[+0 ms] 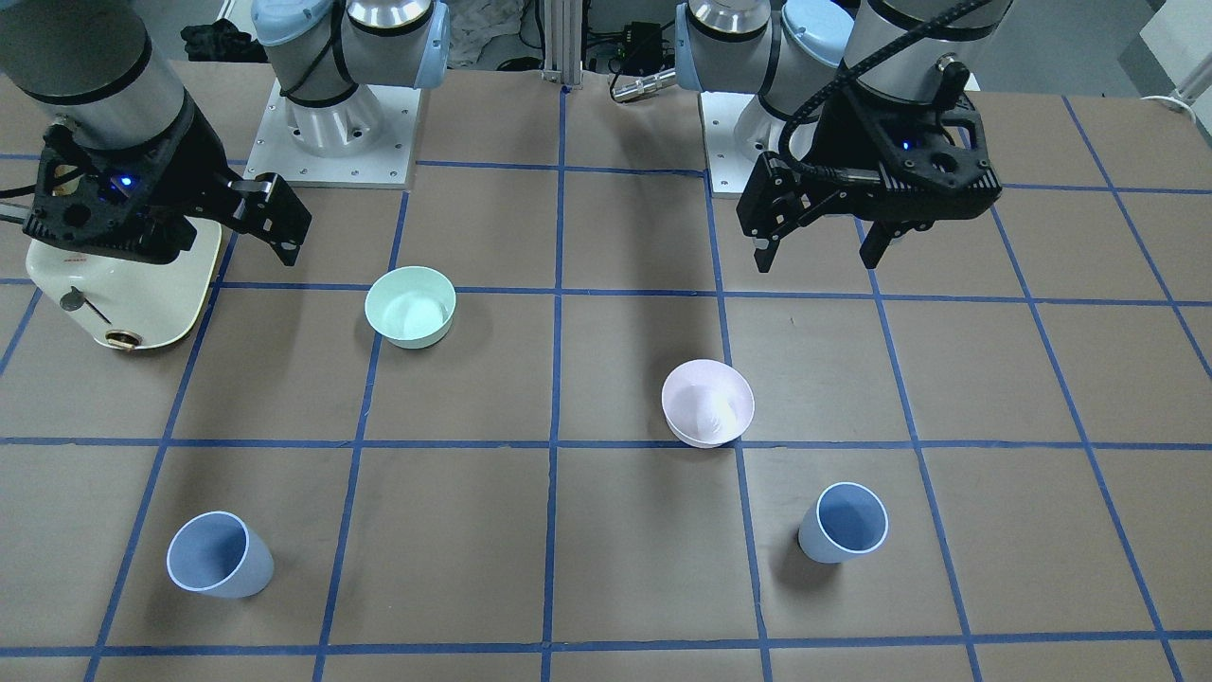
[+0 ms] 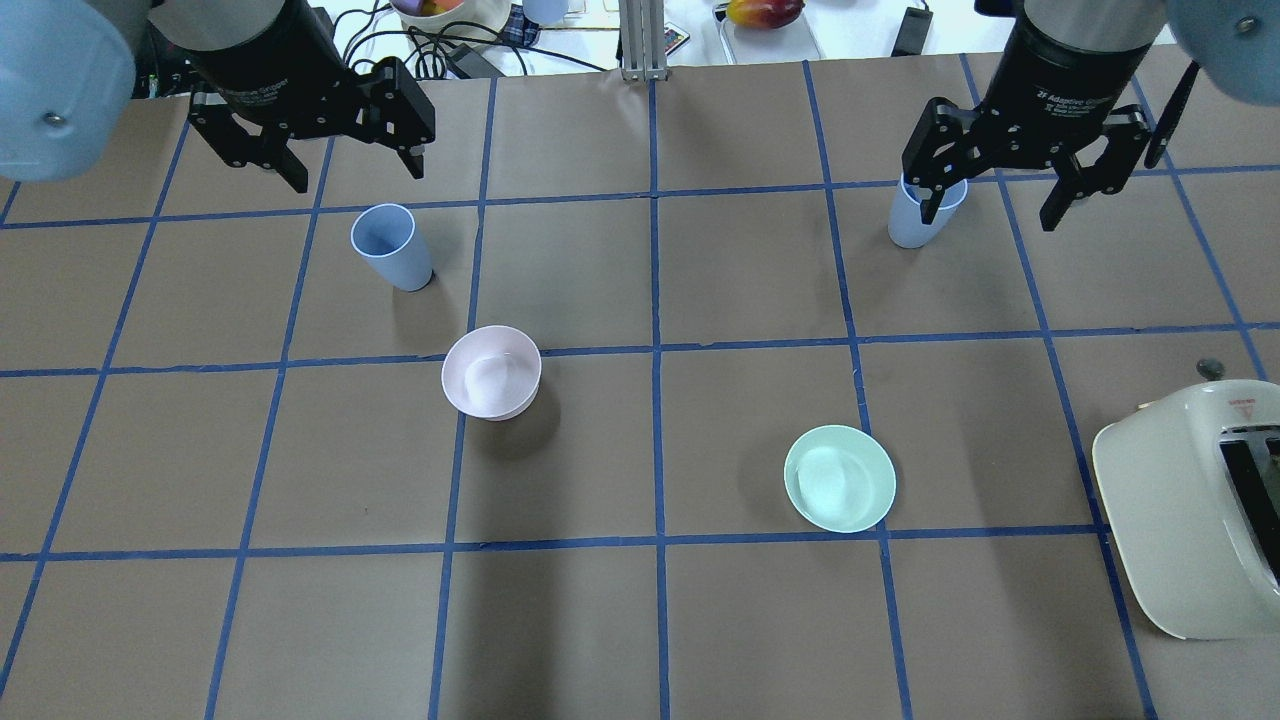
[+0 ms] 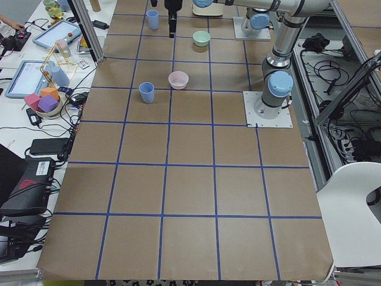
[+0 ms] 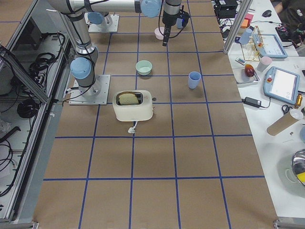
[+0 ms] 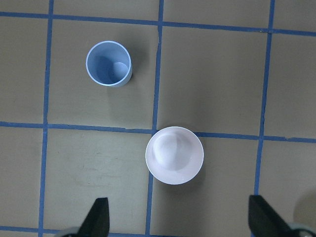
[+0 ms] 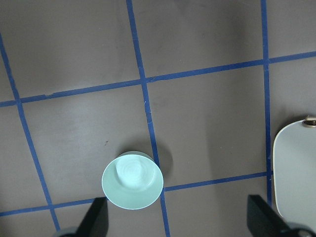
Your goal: Stack blue cups with both arms
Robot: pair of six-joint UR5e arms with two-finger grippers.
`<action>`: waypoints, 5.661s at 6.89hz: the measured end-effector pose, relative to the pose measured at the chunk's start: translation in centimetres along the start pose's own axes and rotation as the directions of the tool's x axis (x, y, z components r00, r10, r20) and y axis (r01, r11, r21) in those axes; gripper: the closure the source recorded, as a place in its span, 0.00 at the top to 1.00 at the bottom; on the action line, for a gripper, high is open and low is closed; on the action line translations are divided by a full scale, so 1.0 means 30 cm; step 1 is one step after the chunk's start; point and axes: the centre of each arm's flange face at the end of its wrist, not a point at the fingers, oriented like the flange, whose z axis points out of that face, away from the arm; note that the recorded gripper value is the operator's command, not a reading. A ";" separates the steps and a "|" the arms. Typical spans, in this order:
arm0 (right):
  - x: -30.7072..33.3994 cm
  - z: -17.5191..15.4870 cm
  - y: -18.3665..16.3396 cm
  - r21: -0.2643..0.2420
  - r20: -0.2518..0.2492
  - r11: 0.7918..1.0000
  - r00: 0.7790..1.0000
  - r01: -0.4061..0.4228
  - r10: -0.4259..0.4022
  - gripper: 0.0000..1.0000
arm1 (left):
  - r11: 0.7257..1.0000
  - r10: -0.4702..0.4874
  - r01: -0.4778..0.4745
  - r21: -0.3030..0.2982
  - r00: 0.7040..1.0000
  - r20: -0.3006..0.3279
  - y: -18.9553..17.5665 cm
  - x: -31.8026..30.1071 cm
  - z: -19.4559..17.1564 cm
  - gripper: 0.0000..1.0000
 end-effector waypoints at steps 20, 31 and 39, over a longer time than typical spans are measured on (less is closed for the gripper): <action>0.249 0.591 -0.791 0.066 0.018 0.996 0.998 0.058 -0.060 0.87 | 0.991 0.128 -0.130 0.033 0.990 0.053 -0.385 0.151 0.717 0.00; 0.193 0.462 -0.701 0.016 0.068 0.999 0.997 0.041 -0.042 0.00 | 0.991 0.011 -0.023 -0.135 0.996 -0.088 -0.061 0.515 0.594 1.00; -0.721 0.289 -0.104 -0.115 0.072 0.993 0.997 -0.004 0.012 0.00 | 0.999 0.041 -0.042 0.013 0.999 0.027 0.092 0.008 0.063 1.00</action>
